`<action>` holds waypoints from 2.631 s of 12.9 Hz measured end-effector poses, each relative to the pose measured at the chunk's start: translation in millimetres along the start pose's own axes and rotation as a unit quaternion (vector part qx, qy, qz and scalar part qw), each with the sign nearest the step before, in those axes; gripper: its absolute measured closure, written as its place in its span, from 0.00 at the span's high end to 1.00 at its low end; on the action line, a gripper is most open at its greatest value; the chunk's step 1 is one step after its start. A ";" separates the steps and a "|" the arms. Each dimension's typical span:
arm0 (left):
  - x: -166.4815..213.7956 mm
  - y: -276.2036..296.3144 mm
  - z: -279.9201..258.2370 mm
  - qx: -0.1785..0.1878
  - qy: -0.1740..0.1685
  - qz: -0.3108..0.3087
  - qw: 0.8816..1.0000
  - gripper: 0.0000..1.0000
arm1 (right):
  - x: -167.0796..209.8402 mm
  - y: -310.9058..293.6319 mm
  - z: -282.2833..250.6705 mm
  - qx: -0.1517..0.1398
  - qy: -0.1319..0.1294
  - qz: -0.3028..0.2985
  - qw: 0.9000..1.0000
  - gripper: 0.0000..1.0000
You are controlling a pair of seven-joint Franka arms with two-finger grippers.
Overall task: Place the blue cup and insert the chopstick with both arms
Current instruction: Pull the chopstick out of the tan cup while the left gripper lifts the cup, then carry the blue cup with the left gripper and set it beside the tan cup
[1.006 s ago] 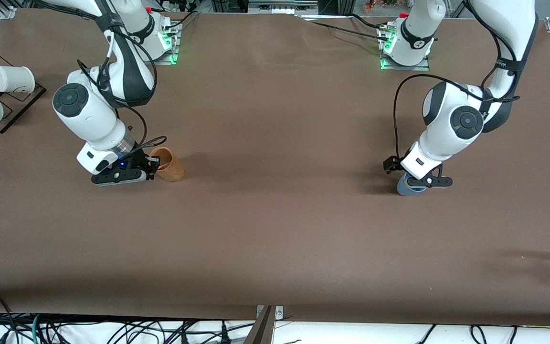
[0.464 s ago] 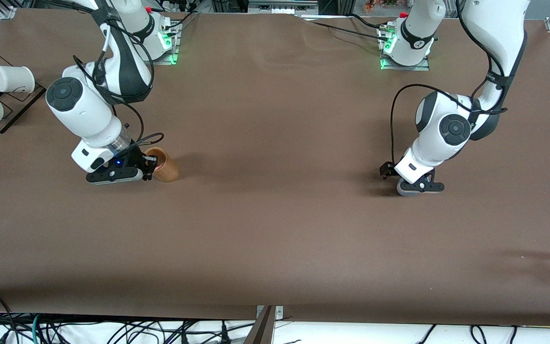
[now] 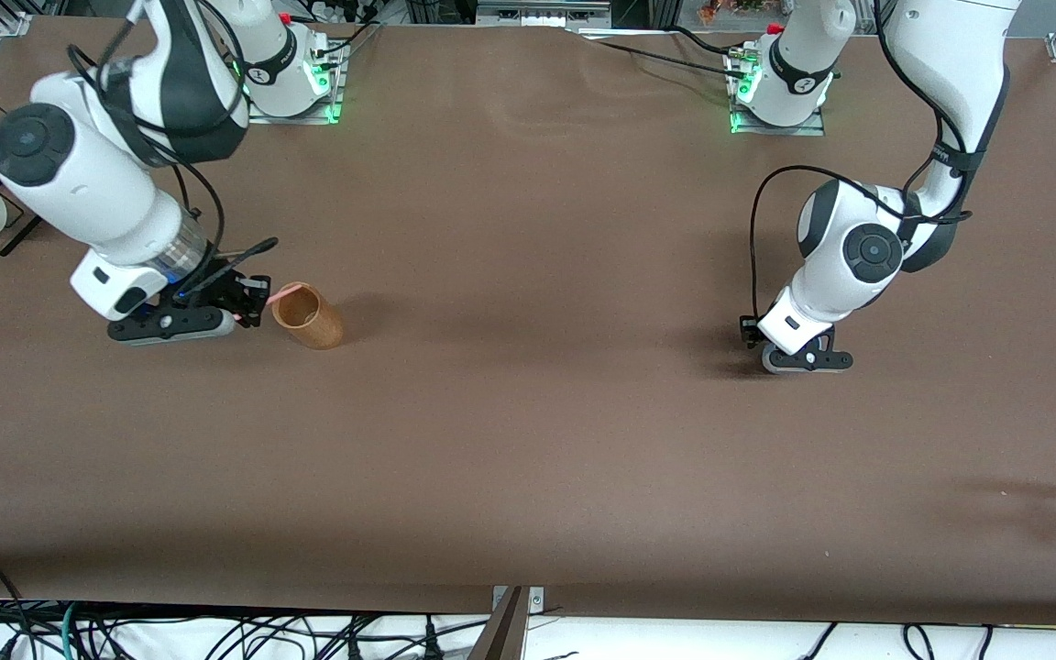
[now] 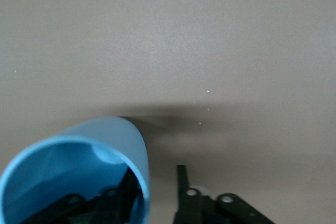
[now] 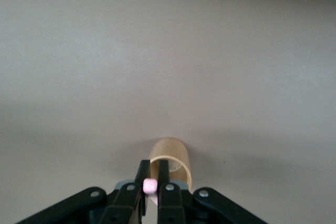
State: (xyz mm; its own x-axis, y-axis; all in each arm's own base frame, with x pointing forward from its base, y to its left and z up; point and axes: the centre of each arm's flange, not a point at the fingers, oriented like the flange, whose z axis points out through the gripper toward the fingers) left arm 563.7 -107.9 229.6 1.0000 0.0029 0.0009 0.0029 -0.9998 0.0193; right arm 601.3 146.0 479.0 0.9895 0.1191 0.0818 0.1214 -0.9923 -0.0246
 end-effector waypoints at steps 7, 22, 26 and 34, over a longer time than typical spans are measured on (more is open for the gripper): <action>15.4 10.1 -21.4 -0.002 0.009 0.000 1.000 0.05 | 6.0 5.3 -67.1 -0.002 -0.018 0.004 1.000 0.09; -4.7 363.4 -7.8 -0.008 -0.056 0.017 0.998 0.05 | 8.5 17.1 -57.4 -0.006 -0.043 0.017 0.999 0.09; -2.9 367.9 1.0 -0.009 -0.053 0.019 0.998 0.12 | 8.6 14.9 -56.1 -0.007 -0.043 0.025 0.999 0.09; 8.6 366.4 -13.0 -0.015 -0.045 0.014 0.999 1.00 | 7.8 1.5 -59.4 -0.006 -0.041 0.059 0.997 0.09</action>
State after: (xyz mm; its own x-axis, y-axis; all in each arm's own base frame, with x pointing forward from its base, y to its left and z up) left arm 573.4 -473.9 249.7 0.9957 -0.0277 -0.0879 -0.0233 -0.9984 0.0510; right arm 604.6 143.4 538.8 1.0000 0.0027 -0.0037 0.0026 -0.9999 -0.0169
